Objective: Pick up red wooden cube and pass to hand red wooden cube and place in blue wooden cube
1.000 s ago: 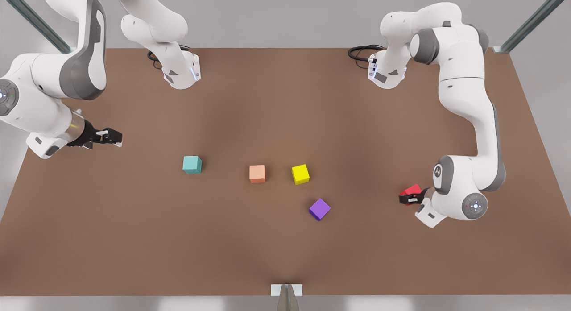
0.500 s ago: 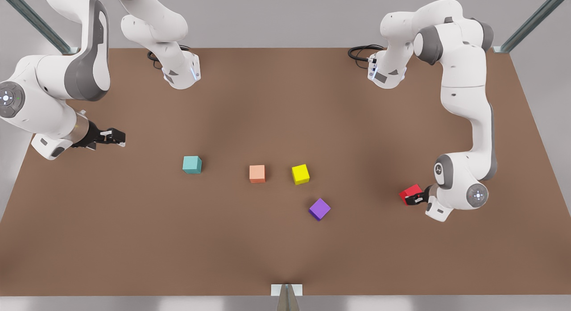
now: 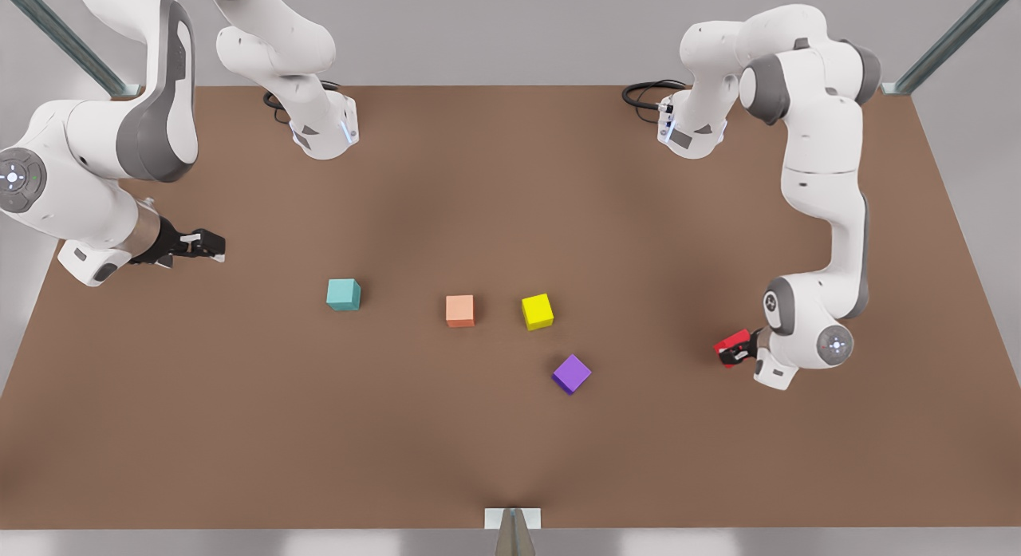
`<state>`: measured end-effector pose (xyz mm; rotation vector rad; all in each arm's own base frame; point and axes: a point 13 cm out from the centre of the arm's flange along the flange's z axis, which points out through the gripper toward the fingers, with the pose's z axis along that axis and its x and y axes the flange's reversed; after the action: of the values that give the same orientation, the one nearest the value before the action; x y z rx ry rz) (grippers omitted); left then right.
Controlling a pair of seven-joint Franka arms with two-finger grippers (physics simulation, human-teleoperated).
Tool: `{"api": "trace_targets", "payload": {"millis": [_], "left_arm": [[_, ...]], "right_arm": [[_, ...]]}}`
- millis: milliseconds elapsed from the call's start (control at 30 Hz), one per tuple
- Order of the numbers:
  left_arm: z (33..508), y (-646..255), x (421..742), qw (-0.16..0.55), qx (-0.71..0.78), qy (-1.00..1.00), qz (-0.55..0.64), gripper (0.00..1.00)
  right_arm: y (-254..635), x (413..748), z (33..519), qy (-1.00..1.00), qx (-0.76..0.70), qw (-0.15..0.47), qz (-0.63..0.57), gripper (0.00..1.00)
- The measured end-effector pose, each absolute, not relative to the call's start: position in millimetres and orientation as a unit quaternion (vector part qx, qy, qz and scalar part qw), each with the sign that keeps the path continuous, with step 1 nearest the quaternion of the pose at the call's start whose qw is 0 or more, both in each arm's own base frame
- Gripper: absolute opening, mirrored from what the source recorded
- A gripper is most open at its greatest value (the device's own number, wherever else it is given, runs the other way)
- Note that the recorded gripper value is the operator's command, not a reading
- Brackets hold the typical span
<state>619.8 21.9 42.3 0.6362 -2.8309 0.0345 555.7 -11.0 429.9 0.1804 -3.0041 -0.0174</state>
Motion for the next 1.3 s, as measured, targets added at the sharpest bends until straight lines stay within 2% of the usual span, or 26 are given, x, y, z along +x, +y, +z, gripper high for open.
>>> {"api": "trace_targets", "payload": {"millis": [33, 100, 300, 333, 400, 433, 500, 567, 633, 767, 933, 1000, 1300], "left_arm": [[41, 22, 621, 0.117, 0.219, -0.969, 0.012, 1.00], [40, 22, 624, 0.111, 0.225, -0.968, 0.014, 0.72], [51, -8, 643, 0.092, 0.219, -0.971, 0.033, 0.65], [64, -26, 656, 0.083, 0.208, -0.974, 0.043, 0.63], [130, -84, 703, 0.053, 0.169, -0.981, 0.080, 0.63], [156, -122, 709, 0.054, 0.144, -0.983, 0.101, 0.63], [191, -214, 692, 0.085, 0.094, -0.980, 0.156, 0.63], [215, -294, 667, 0.130, 0.059, -0.965, 0.222, 0.63], [232, -361, 641, 0.179, 0.035, -0.940, 0.288, 0.63], [245, -446, 614, 0.261, 0.047, -0.870, 0.415, 0.63], [254, -496, 610, 0.299, 0.079, -0.802, 0.511, 0.63], [252, -513, 606, 0.308, 0.086, -0.779, 0.539, 0.60], [247, -527, 624, 0.267, 0.090, -0.750, 0.598, 0.60]], "right_arm": [[-11, 555, 430, -0.996, 0.060, 0.066, -0.006, 1.00], [-11, 555, 429, -0.996, 0.061, 0.067, -0.006, 1.00], [-11, 555, 428, -0.996, 0.061, 0.068, -0.006, 1.00], [-10, 555, 427, -0.996, 0.062, 0.069, -0.006, 1.00], [11, 568, 403, -0.993, 0.063, 0.082, -0.050, 1.00], [33, 580, 385, -0.989, 0.066, 0.092, -0.091, 1.00], [96, 616, 335, -0.973, 0.076, 0.114, -0.186, 1.00], [159, 649, 306, -0.947, 0.089, 0.114, -0.286, 1.00], [215, 679, 298, -0.916, 0.116, 0.090, -0.374, 1.00], [286, 700, 295, -0.856, 0.170, 0.028, -0.488, 1.00], [325, 711, 285, -0.801, 0.242, -0.061, -0.544, 1.00], [330, 710, 277, -0.784, 0.267, -0.090, -0.553, 1.00], [373, 680, 275, -0.703, 0.376, -0.195, -0.571, 1.00]]}}
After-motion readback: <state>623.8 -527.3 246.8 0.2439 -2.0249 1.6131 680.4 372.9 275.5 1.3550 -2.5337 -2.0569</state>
